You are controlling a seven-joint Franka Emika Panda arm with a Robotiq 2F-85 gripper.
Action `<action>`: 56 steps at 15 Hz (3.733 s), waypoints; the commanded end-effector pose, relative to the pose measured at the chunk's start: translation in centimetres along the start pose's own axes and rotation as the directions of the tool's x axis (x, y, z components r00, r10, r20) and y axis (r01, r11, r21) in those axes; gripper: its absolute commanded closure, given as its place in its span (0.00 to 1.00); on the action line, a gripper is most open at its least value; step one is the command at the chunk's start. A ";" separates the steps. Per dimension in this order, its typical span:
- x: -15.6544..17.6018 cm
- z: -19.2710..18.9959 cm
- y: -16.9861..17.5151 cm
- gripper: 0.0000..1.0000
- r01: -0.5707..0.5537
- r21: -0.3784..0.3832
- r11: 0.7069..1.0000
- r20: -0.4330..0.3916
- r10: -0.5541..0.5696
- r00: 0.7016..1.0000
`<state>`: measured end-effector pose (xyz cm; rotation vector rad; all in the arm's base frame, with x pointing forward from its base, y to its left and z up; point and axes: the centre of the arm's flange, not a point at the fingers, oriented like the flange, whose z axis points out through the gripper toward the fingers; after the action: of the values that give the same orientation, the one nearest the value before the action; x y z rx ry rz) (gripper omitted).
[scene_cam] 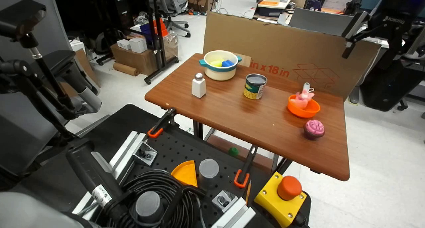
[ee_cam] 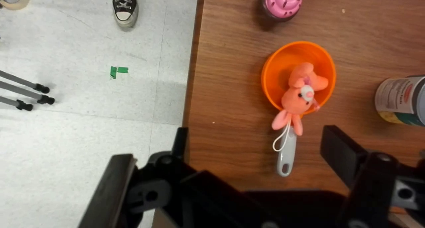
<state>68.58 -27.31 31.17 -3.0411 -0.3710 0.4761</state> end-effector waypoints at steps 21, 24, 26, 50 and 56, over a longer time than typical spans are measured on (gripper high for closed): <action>0.2 -0.6 -5.2 0.00 -0.263 -0.090 0.961 0.114 0.272 0.955; 0.5 -0.7 -4.9 0.00 -0.273 -0.073 0.959 0.126 0.281 0.952; 0.2 -0.6 -4.6 0.00 -0.256 -0.024 0.966 0.142 0.257 0.956; 2.6 1.9 -6.4 0.00 -0.295 -0.329 0.897 0.085 0.339 0.937; 3.6 3.7 -6.8 0.00 -0.294 -0.415 0.861 0.109 0.368 0.923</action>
<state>69.48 -20.38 28.09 -3.4166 0.0615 0.7738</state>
